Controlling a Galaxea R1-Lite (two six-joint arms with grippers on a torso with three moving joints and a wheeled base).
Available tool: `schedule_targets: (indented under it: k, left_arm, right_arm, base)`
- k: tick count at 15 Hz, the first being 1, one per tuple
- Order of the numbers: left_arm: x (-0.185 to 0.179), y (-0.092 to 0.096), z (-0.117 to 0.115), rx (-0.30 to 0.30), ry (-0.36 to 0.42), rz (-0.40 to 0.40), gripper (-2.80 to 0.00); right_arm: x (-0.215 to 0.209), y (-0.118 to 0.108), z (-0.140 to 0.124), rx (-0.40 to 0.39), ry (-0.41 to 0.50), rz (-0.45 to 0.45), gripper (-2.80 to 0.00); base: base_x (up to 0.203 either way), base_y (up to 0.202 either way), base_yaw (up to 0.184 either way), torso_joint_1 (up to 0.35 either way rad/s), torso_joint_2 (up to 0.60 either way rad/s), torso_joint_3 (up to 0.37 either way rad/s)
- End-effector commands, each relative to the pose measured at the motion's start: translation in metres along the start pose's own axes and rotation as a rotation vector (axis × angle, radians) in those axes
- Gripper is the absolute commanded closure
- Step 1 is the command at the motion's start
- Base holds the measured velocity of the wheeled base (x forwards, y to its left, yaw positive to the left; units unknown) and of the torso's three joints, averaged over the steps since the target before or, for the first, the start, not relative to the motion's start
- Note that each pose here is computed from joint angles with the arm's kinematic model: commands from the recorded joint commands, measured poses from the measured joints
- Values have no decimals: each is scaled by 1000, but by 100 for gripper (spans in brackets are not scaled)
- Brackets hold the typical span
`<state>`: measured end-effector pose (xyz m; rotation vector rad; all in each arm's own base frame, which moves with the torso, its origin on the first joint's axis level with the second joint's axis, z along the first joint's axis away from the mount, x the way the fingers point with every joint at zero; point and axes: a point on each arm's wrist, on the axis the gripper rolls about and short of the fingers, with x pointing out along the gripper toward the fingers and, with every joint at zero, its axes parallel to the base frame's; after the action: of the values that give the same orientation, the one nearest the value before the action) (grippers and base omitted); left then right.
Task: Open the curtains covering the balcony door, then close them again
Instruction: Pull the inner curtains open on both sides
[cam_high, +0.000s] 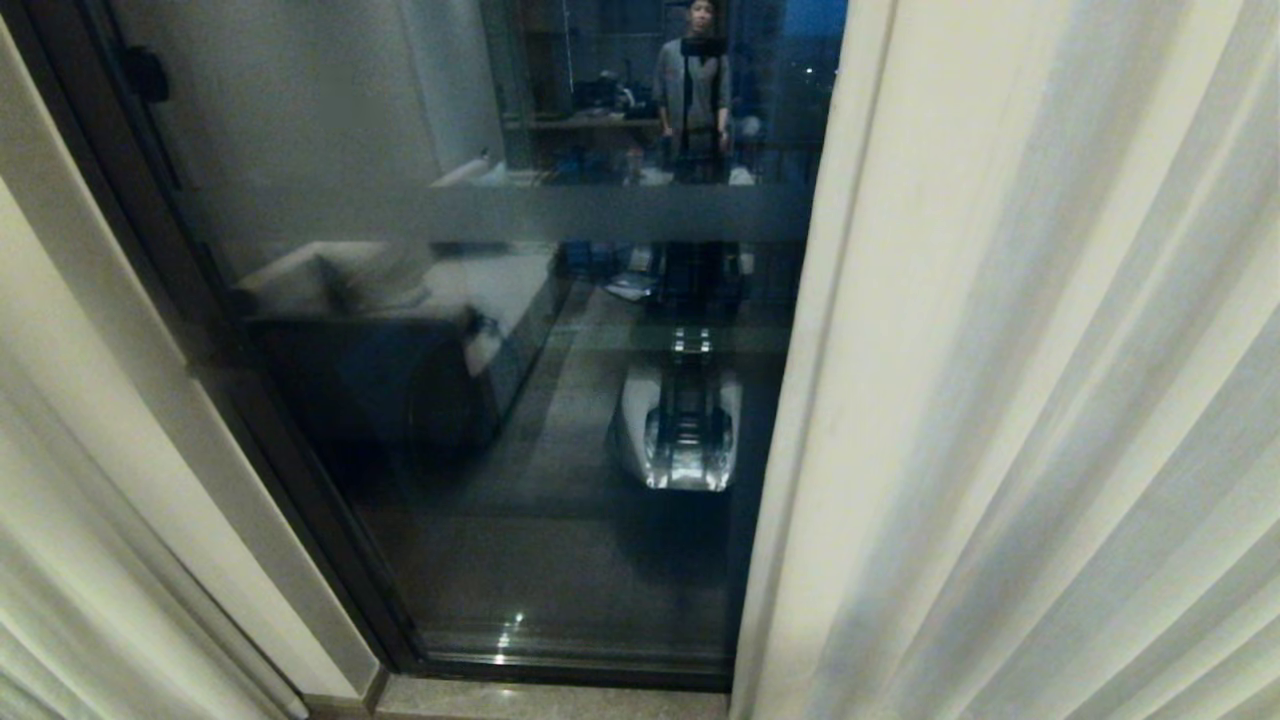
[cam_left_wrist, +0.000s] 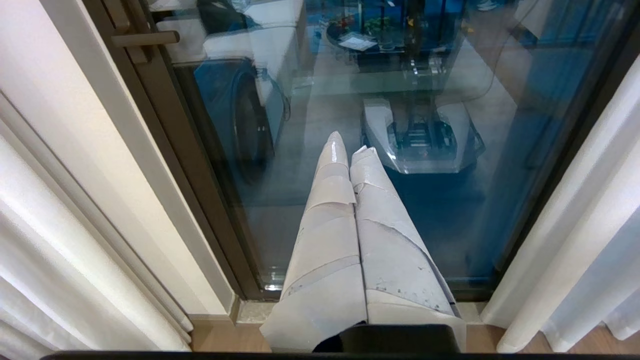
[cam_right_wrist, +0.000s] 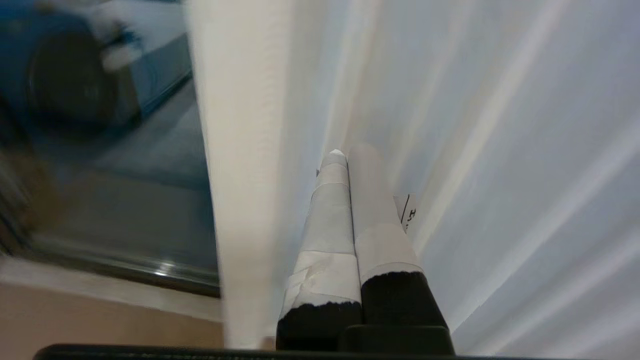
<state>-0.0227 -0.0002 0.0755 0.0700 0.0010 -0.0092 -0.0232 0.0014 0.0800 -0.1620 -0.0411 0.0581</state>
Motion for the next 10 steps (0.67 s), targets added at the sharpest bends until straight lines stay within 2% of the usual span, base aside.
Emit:
schedule_targets:
  k: [1, 2, 5, 7, 10]
  left_arm:
    - [0, 0, 0, 1, -1, 0, 0]
    - [0, 0, 0, 1, 0, 0, 0]
    - [0, 0, 0, 1, 0, 0, 0]
    - [0, 0, 0, 1, 0, 0, 0]
    - [0, 0, 0, 1, 0, 0, 0]
  right_arm:
    - [-2, -1, 10, -31, -40, 37, 0]
    - [-5, -1, 24, -35, -73, 113, 0]
    - [5, -5, 70, -45, -57, 274, 0]
    - [25, -9, 98, -39, -9, 370, 0]
    - [72, -14, 123, -51, 75, 520, 0]
  base:
    - [0, 0, 0, 0, 0, 0]
    - [0, 0, 0, 0, 0, 0]
    - [0, 0, 0, 0, 0, 0]
    - [0, 0, 0, 0, 0, 0]
    - [0, 0, 0, 0, 0, 0]
